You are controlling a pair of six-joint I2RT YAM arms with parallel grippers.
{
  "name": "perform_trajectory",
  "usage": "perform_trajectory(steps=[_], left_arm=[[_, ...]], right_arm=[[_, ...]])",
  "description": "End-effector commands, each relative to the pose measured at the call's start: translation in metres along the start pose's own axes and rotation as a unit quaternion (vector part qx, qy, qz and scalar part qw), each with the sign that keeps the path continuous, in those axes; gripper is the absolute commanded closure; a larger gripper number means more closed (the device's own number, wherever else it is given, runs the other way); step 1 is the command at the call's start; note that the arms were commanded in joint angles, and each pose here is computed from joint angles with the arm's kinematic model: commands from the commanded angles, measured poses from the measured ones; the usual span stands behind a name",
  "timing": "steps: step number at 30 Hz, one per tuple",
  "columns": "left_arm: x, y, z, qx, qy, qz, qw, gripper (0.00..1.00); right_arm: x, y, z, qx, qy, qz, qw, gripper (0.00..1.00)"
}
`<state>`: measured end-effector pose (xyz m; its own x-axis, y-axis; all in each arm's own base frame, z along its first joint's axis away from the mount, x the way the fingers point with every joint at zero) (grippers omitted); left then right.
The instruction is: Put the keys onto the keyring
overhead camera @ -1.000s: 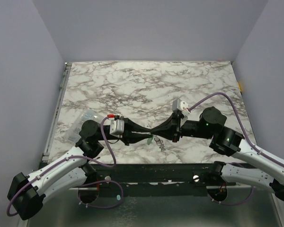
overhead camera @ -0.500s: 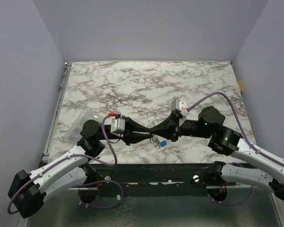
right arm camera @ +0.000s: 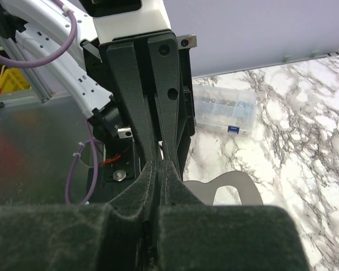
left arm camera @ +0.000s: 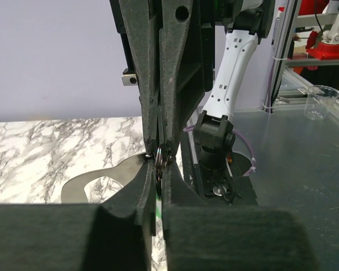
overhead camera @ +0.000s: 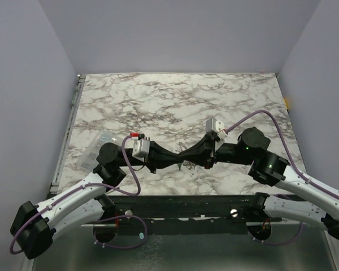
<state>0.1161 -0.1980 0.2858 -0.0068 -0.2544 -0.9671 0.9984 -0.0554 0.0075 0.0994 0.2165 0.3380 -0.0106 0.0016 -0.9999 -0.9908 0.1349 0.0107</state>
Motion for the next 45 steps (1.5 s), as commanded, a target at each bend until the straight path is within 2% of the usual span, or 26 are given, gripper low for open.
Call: perform_trajectory(steps=[1,8,11,17,22,24,28,31,34,38,45], left_arm=[[-0.002,-0.002,0.001,0.001,-0.011,-0.008,1.000,1.00],[0.000,-0.001,0.001,-0.008,-0.017,-0.013,1.000,1.00],[0.003,0.000,0.001,-0.010,-0.013,-0.016,1.000,1.00],[0.009,0.003,0.000,-0.016,0.003,-0.017,1.000,1.00],[0.016,0.005,0.000,-0.022,0.028,-0.025,0.999,1.00],[0.021,0.005,0.001,-0.021,0.043,-0.035,0.998,1.00],[0.032,0.004,0.005,-0.016,0.080,-0.049,0.995,1.00],[0.037,0.004,0.007,-0.020,0.093,-0.055,0.994,1.00],[0.039,0.005,0.008,-0.021,0.101,-0.059,0.993,1.00],[0.042,0.005,0.008,-0.026,0.107,-0.058,0.992,1.00],[0.043,0.005,0.008,-0.028,0.114,-0.055,0.992,1.00]], right_arm=[[-0.011,0.003,0.002,-0.022,-0.039,-0.013,0.999,0.99],[-0.011,0.002,-0.003,0.001,-0.027,-0.017,1.000,0.99],[-0.012,0.001,-0.011,0.028,-0.014,-0.020,0.999,0.86],[-0.021,-0.004,-0.022,0.064,0.037,-0.038,0.997,0.51],[-0.028,-0.003,-0.028,0.049,0.104,-0.051,0.992,0.38],[-0.028,-0.002,-0.030,0.032,0.149,-0.053,0.987,0.38],[-0.024,-0.004,-0.030,0.008,0.244,-0.039,0.969,0.43],[-0.018,-0.008,-0.026,0.009,0.291,-0.023,0.956,0.47],[-0.012,-0.008,-0.023,0.002,0.307,-0.007,0.952,0.47],[-0.004,-0.008,-0.015,-0.012,0.322,0.016,0.947,0.55],[0.009,-0.012,-0.001,-0.025,0.334,0.033,0.942,0.60]])
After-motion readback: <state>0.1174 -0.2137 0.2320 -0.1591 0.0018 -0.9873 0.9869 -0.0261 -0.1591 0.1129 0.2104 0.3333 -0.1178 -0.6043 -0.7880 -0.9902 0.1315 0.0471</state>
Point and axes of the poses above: each gripper's point midway between its finger pads, its own z axis out along the fingers, its own y axis along the line the jaws close on, x = y × z, the point moved 10 cm from there along -z, back along the fingers, and after that the axes turned 3 degrees about -z, right-handed, at the moved point
